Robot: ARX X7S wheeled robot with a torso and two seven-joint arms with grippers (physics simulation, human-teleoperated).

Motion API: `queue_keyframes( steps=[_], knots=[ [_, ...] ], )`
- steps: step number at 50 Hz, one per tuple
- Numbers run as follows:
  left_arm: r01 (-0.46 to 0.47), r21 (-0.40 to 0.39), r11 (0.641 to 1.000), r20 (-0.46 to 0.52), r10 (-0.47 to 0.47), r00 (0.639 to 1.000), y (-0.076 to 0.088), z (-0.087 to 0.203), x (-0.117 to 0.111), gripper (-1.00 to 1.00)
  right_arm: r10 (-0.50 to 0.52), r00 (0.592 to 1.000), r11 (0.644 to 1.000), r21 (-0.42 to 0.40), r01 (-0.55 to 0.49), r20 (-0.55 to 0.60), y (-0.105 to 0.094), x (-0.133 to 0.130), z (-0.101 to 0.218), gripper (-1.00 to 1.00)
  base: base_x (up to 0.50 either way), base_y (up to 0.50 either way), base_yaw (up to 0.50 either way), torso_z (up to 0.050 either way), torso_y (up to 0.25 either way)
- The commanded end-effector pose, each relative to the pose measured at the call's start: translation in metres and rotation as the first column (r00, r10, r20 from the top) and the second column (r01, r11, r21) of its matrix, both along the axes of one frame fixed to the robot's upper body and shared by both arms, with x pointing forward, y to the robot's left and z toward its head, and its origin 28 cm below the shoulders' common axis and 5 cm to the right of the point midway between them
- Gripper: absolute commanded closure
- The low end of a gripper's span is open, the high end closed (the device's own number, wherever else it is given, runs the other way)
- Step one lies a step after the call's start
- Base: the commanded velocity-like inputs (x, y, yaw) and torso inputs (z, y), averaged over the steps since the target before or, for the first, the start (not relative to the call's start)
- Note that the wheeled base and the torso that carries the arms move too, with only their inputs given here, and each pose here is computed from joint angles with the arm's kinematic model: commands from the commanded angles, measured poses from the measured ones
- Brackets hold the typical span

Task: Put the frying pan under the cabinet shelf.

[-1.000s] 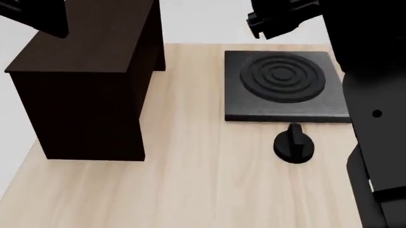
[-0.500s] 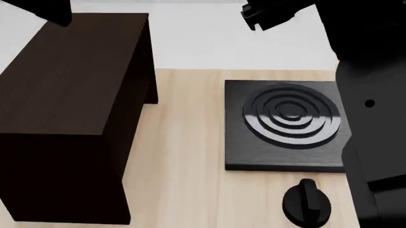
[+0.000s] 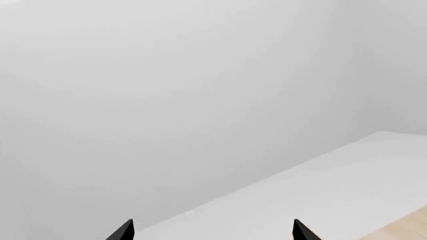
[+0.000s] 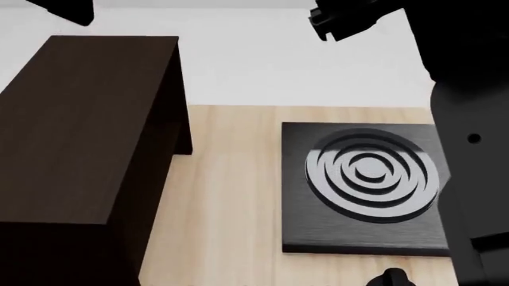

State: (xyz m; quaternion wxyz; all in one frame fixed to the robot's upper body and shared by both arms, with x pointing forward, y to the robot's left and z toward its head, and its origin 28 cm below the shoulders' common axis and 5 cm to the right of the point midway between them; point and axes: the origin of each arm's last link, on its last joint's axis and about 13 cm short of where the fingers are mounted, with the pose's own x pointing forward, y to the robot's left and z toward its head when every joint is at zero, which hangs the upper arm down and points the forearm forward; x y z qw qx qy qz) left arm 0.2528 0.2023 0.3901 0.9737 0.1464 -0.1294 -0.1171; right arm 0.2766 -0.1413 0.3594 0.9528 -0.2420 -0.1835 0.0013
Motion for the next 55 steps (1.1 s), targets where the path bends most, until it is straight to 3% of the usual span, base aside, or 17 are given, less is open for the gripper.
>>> queue_keyframes(
  steps=[1,9,12,22,29,45,55],
  knots=[
    [-0.001,-0.001,1.000,0.007,0.001,1.000,-0.001,0.002,-0.001,-1.00,-0.011,1.000,1.000,0.001,0.011,-0.006,-0.003,-0.003,-0.002,-1.00,0.50,0.00,0.00,0.000,0.000],
    [-0.004,0.003,1.000,0.005,0.004,1.000,-0.001,0.001,0.000,-1.00,-0.002,1.000,1.000,0.020,0.002,-0.004,-0.003,-0.002,-0.003,-1.00,0.50,0.00,0.00,0.000,0.000],
    [-0.011,-0.003,1.000,-0.001,0.011,1.000,0.001,-0.001,0.002,-1.00,-0.060,0.997,0.998,0.020,0.062,-0.055,-0.009,-0.002,-0.010,-1.00,0.38,0.00,0.00,0.000,0.000],
    [-0.019,-0.015,1.000,-0.004,0.019,1.000,0.002,-0.006,0.008,-1.00,-0.110,0.992,0.992,0.054,0.113,-0.056,-0.023,-0.017,-0.020,-1.00,0.00,0.00,0.00,0.000,0.000],
    [-0.019,-0.020,1.000,-0.008,0.019,1.000,0.001,-0.007,0.012,-1.00,-0.198,0.976,0.971,0.120,0.207,-0.086,-0.044,-0.032,-0.039,-1.00,0.00,0.00,0.00,0.000,0.000],
    [-0.013,-0.012,1.000,-0.023,0.013,1.000,-0.003,-0.012,0.023,-1.00,-0.283,0.947,0.933,0.184,0.308,-0.150,-0.067,-0.058,-0.062,-1.00,0.00,0.00,0.00,0.000,0.000],
    [-0.002,-0.009,1.000,-0.014,0.002,1.000,-0.007,-0.005,0.027,-1.00,-0.364,0.908,0.909,0.136,0.395,-0.207,-0.081,-0.075,-0.074,-1.00,0.00,0.00,0.00,0.000,0.000]
  ],
)
